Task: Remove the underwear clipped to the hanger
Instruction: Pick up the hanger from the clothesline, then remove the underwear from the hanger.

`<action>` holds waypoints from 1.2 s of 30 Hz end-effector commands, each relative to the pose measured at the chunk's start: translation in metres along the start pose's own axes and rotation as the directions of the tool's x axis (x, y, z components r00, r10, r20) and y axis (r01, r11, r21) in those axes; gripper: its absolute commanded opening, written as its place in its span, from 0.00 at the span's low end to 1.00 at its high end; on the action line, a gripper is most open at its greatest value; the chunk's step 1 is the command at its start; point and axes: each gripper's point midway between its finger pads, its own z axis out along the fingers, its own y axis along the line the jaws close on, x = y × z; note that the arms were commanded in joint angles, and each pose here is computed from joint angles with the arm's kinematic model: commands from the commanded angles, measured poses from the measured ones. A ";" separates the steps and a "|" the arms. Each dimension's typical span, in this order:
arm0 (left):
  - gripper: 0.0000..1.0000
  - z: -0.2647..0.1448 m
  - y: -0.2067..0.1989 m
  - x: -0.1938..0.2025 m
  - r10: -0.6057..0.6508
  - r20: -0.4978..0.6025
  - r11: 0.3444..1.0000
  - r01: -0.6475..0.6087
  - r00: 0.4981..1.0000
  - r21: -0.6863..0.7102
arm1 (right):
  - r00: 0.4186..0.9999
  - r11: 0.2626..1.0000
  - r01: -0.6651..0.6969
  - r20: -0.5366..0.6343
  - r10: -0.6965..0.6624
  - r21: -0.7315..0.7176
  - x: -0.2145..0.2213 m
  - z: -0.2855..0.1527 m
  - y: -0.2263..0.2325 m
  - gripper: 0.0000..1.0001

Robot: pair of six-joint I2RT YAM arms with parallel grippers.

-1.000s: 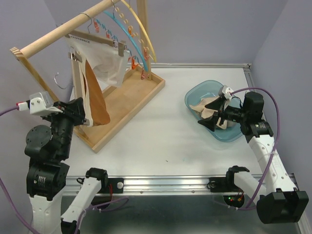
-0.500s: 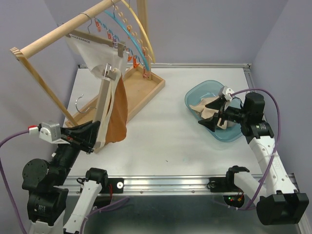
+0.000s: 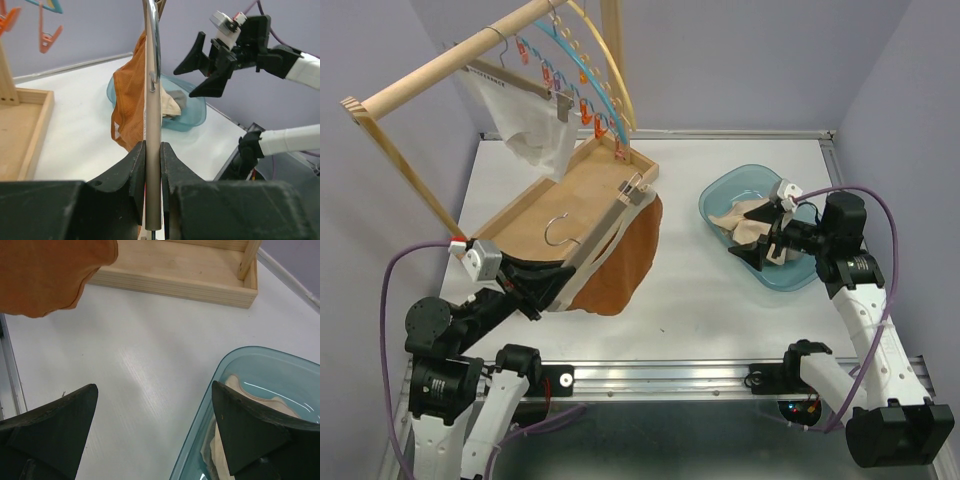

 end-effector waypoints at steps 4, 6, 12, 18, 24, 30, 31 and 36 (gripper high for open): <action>0.00 0.014 -0.018 -0.006 0.070 0.040 0.980 -0.076 0.997 0.186 | 1.000 1.000 0.028 -0.008 -0.028 -0.008 0.003 0.000 0.003 1.00; 0.00 0.020 -0.012 -0.001 0.058 0.020 0.980 -0.061 0.998 0.188 | 1.000 1.000 0.026 -0.014 -0.026 -0.006 0.005 0.000 0.002 1.00; 0.00 0.035 0.003 0.012 0.047 -0.028 0.980 -0.041 0.999 0.193 | 0.999 0.999 0.037 -0.025 -0.037 0.006 0.006 -0.002 0.001 1.00; 0.00 0.037 0.009 0.026 0.052 -0.057 0.979 -0.039 0.997 0.200 | 0.999 0.999 0.040 -0.029 -0.040 -0.003 0.007 -0.002 0.003 1.00; 0.00 0.041 0.017 0.040 0.031 -0.090 0.982 -0.013 0.995 0.190 | 0.999 0.999 0.041 -0.032 -0.041 -0.014 0.008 -0.002 0.005 1.00; 0.00 0.049 0.025 0.055 0.005 -0.130 0.984 0.018 0.992 0.176 | 0.999 0.999 0.035 -0.032 -0.036 -0.035 0.009 -0.002 0.008 1.00; 0.00 0.050 0.026 0.057 0.003 -0.134 0.985 0.020 0.991 0.174 | 0.999 0.999 0.032 -0.033 -0.033 -0.036 0.010 -0.001 0.007 1.00; 0.00 0.064 0.023 0.067 -0.012 -0.164 0.985 0.039 0.986 0.166 | 0.999 0.999 0.030 -0.035 -0.032 -0.045 0.010 -0.001 0.008 1.00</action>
